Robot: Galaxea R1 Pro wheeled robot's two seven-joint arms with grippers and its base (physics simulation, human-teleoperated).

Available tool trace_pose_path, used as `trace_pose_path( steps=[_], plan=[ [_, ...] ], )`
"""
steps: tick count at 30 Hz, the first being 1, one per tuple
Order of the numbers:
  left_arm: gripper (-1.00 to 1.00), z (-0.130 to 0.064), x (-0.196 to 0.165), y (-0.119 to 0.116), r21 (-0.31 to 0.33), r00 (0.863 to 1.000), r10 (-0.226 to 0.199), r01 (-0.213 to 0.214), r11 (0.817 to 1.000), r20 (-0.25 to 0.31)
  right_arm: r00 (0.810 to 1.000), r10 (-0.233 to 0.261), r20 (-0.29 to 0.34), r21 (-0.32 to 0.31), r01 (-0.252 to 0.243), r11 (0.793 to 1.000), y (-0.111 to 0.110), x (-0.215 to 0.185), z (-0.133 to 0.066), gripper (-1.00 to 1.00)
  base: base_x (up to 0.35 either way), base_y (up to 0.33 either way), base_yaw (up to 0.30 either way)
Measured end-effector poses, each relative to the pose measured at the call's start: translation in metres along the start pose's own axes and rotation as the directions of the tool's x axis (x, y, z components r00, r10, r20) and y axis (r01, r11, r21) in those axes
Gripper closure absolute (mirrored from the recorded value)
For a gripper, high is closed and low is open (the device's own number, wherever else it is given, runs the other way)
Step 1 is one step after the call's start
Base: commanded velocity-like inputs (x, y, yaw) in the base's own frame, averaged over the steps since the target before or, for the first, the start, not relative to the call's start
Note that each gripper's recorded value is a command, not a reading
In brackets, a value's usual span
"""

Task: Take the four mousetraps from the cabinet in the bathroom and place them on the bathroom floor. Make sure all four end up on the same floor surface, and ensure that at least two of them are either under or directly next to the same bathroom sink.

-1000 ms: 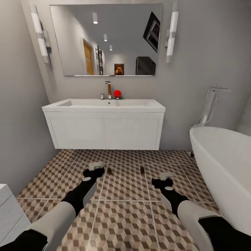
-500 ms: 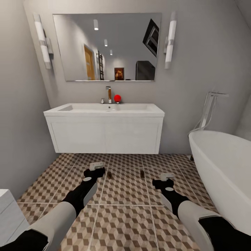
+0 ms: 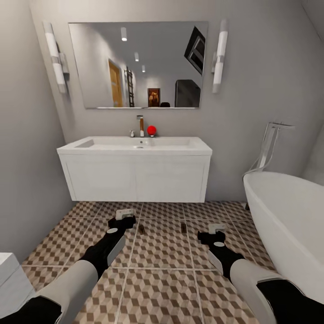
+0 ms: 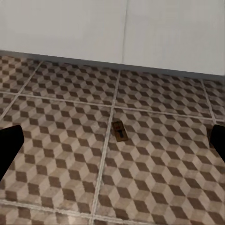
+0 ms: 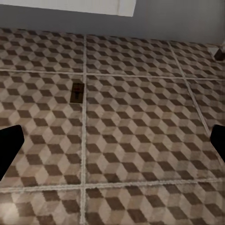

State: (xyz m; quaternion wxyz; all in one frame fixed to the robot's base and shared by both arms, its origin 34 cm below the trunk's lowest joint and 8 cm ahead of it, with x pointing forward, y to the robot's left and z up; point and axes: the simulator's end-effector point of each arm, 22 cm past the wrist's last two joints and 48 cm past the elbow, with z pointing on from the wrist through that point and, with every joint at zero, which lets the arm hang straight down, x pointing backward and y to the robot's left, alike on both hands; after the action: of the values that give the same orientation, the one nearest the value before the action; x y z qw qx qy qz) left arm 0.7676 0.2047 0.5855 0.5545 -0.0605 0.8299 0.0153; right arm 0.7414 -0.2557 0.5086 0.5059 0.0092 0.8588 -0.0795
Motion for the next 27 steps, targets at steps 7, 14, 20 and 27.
trace_pose_path(
  steps=[7, 14, 20, 27],
  plan=[
    [-1.0, -0.002, -0.006, 0.003, -0.005, 1.0, 0.001, -0.001, 1.0, -0.022, 1.0, -0.001, -0.003, 0.057, 0.002, 0.998, -0.015, -0.014, -0.004, -1.0, 0.0, 0.0, 0.0],
    [-1.0, -0.003, -0.005, 0.008, -0.017, 0.998, 0.006, -0.007, 1.0, -0.057, 1.0, -0.001, -0.006, 0.076, 0.001, 0.997, -0.022, -0.027, -0.009, -1.0, 0.0, 0.0, 0.0],
    [-1.0, -0.006, 0.02, 0.019, -0.031, 0.991, 0.022, -0.026, 0.999, -0.133, 0.999, -0.006, -0.034, 0.075, 0.008, 0.997, -0.025, -0.026, -0.013, -1.0, 0.0, 0.0, 0.0],
    [-1.0, -0.012, 0.043, 0.025, -0.018, 0.977, 0.043, -0.047, 0.999, -0.21, 0.995, -0.024, -0.093, 0.07, 0.031, 0.997, -0.027, -0.012, -0.021, -1.0, 0.0, 0.0, 0.0]
  ],
)
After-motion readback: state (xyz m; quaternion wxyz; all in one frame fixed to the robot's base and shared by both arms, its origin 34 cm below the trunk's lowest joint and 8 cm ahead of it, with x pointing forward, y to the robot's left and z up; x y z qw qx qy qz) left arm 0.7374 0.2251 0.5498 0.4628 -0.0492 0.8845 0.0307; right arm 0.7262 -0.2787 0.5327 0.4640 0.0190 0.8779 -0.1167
